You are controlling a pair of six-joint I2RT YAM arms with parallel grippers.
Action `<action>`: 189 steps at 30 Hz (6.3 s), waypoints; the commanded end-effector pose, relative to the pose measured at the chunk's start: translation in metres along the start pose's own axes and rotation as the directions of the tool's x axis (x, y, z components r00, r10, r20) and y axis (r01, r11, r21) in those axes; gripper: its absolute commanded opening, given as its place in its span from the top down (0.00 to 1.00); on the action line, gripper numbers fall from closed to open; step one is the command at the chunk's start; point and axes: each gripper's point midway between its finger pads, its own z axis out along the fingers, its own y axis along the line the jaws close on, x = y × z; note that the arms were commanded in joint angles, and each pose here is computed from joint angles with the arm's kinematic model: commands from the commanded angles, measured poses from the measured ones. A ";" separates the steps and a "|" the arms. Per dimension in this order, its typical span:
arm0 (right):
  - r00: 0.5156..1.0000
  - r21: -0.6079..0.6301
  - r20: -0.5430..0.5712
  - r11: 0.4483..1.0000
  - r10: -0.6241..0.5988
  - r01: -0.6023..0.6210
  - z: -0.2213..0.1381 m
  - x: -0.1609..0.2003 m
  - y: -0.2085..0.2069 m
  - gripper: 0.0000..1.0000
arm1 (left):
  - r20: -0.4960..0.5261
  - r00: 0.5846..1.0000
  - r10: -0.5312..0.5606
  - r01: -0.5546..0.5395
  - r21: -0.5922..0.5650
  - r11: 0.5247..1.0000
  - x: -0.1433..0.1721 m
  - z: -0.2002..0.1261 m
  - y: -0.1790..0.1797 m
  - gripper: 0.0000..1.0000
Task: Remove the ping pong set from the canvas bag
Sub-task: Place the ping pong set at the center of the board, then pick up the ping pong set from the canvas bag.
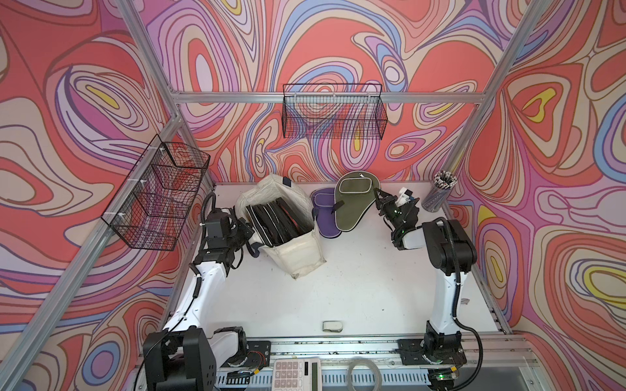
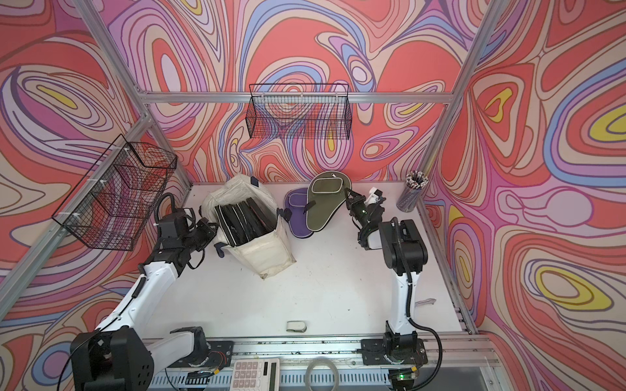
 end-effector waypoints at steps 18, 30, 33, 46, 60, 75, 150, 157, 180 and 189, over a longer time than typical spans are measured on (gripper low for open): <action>0.999 0.024 -0.012 0.998 0.052 -0.052 0.000 0.016 -0.040 1.00 | 0.033 0.999 0.020 -0.020 -0.002 1.000 -0.013 -0.004 -0.006 1.00; 1.000 0.114 -0.015 0.993 0.008 -0.006 0.004 0.017 -0.071 0.72 | 0.035 0.999 0.019 -0.019 0.000 1.000 -0.013 -0.004 -0.006 1.00; 1.000 0.125 -0.021 0.992 -0.008 0.011 0.010 0.016 -0.075 0.67 | 0.035 0.999 0.018 -0.018 0.001 1.000 -0.012 -0.004 -0.006 1.00; 0.997 0.208 -0.039 0.975 -0.069 0.076 0.023 0.011 -0.091 0.32 | 0.036 0.999 0.018 -0.018 -0.001 1.000 -0.012 -0.004 -0.004 1.00; 0.958 0.399 -0.107 0.871 -0.266 0.287 0.016 0.011 -0.095 0.02 | 0.040 0.999 0.015 -0.016 0.016 1.000 -0.014 -0.005 -0.009 1.00; 0.785 0.407 -0.243 0.675 -0.569 0.616 0.031 0.029 -0.022 0.02 | 0.039 0.999 0.011 -0.012 0.017 1.000 -0.010 -0.005 -0.006 1.00; 0.063 -0.394 -0.480 0.279 -0.875 0.876 0.037 0.347 0.256 0.06 | 0.042 0.999 0.009 -0.009 0.016 1.000 -0.006 -0.003 0.000 1.00; 0.047 -0.393 -0.538 0.300 -0.841 0.869 0.044 0.365 0.214 0.07 | 0.058 0.998 0.010 -0.012 0.028 1.000 -0.011 -0.005 -0.005 1.00; 0.098 -0.272 -0.670 0.366 -0.736 0.890 0.084 0.346 0.097 0.14 | 0.052 0.999 0.011 -0.012 0.020 1.000 -0.005 -0.002 0.002 1.00; 0.083 -0.239 -0.700 0.342 -0.709 0.909 0.086 0.341 0.065 0.20 | 0.053 0.999 0.010 -0.012 0.028 1.000 -0.005 -0.002 0.001 1.00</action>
